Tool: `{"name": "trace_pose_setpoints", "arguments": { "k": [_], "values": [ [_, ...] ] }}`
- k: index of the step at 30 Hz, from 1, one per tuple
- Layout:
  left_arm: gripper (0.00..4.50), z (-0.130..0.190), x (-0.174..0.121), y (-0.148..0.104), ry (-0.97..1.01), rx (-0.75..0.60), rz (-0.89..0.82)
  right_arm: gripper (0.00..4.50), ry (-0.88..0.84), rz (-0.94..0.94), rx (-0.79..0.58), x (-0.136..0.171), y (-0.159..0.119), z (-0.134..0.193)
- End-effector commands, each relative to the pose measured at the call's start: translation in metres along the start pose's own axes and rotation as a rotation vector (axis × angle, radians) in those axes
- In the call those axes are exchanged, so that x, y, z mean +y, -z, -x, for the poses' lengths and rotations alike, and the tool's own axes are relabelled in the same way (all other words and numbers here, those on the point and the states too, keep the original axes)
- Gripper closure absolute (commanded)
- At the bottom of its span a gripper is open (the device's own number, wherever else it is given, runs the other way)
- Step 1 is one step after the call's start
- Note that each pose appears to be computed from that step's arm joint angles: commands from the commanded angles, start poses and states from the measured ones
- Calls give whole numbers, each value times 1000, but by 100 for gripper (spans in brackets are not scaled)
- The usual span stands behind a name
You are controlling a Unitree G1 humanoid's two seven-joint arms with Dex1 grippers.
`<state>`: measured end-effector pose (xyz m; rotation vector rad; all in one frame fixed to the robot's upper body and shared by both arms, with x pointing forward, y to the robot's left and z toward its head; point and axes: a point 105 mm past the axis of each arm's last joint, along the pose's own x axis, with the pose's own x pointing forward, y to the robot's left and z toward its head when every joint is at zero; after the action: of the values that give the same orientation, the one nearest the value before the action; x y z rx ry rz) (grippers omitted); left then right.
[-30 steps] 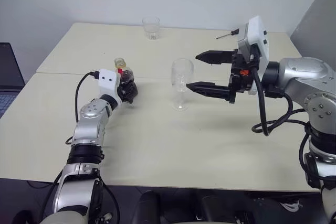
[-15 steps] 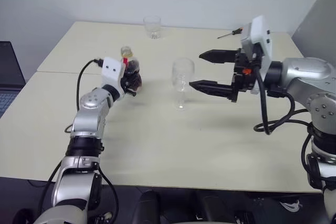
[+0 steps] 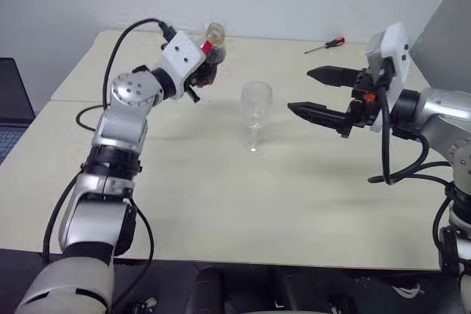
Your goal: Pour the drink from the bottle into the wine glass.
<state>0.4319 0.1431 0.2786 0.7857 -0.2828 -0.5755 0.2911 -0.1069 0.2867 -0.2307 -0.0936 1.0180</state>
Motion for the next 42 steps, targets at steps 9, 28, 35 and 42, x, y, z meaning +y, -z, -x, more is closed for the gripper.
{"name": "trace_pose_setpoints", "arguments": {
  "k": [9,28,35,42],
  "values": [
    [360,-15,1,-12,72,-33,-357,0,87,-9,-13,-3,8,9],
    [360,-20,5,-27,55,-92,-531,0,164,90,-157,12,23,37],
    [360,-18,9,-28,51,-92,-583,0,221,104,-187,23,29,47],
    [360,-16,8,-28,59,-96,-659,0,200,89,-94,37,56,34]
  ]
}}
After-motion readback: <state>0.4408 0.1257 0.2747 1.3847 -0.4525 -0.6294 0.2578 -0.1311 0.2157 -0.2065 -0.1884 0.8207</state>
